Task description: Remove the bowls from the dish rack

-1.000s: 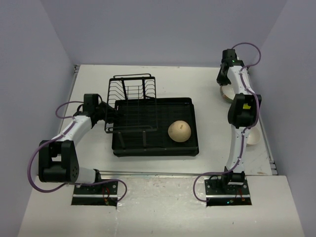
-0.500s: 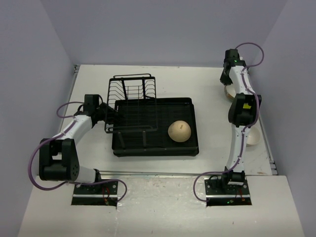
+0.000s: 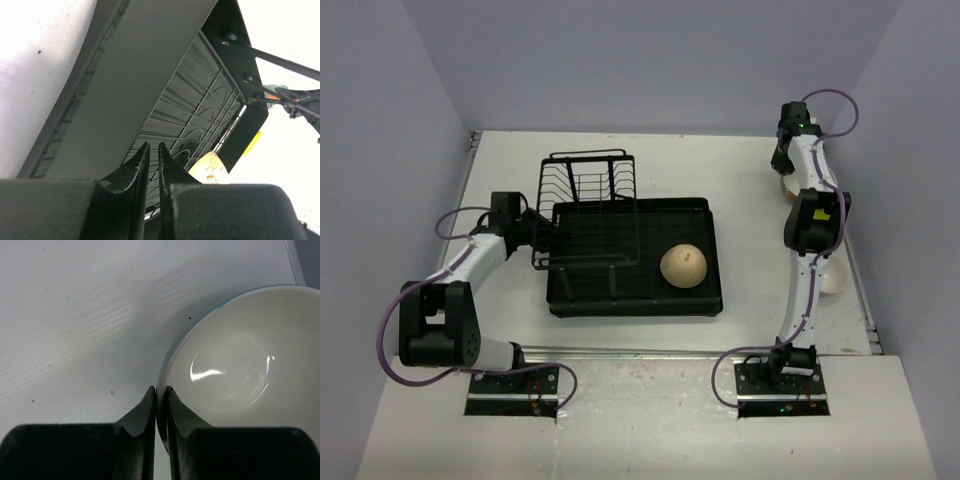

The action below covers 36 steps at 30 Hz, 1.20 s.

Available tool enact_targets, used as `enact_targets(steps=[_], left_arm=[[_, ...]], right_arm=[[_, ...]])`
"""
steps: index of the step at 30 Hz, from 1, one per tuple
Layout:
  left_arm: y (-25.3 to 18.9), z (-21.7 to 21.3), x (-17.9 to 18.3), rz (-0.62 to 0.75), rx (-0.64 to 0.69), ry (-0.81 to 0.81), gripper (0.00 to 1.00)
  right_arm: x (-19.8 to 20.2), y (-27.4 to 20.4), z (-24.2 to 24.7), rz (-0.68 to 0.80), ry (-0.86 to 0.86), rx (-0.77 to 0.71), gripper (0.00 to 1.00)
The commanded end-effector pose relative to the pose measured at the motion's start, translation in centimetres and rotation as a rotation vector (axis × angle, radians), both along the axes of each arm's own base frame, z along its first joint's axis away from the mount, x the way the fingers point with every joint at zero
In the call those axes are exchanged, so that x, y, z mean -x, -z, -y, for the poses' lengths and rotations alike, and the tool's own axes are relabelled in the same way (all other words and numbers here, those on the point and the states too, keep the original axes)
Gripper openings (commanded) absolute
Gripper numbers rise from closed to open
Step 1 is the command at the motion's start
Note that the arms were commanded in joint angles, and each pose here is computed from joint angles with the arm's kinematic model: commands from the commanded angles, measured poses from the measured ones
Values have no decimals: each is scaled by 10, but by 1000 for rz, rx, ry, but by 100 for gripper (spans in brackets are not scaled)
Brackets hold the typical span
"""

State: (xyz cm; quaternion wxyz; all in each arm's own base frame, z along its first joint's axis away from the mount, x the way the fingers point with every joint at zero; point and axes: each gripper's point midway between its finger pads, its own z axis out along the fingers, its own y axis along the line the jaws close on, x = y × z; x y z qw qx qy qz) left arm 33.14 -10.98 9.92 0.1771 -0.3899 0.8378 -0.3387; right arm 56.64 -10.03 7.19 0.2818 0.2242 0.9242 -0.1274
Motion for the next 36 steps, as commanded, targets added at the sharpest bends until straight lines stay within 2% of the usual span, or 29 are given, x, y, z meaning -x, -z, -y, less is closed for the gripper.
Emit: enact_targets(steps=[1,2,5,6,8,10,11,13,22,28,36], left_arm=[[-4,1,7,16,19,11,13],[-4,1,6,18,21,9,13],[-3,2,7,21,25,4,13],[-5,2,7,26,29,-1,13],[-2,2,9,21,30,-5,13],[-2,1,11,22,29,-10,13],[-1,1,11,24,26,-12,13],[-2,0,12,33,24,-15,13],[-18,2,1,86,46,-18,16],[-29,2,-7,110,55,-31,25],[-50,-1,-15,162,86,-59,44]], right_arm=[[2,-8,10,-2,16,4,6],[1,-7,8,-2,10,-4,8],[1,-9,1,-1,-8,-15,24],[0,-10,-4,4,-16,-20,26],[-2,-17,-12,17,-31,-18,36],[-4,-24,-17,31,-44,-19,42],[-5,-31,-20,44,-50,-16,49],[-7,-46,-28,73,-69,-32,54],[7,-105,-61,157,-143,-54,58],[27,-137,-99,194,-222,-76,59],[59,-173,-143,247,-316,-126,61]])
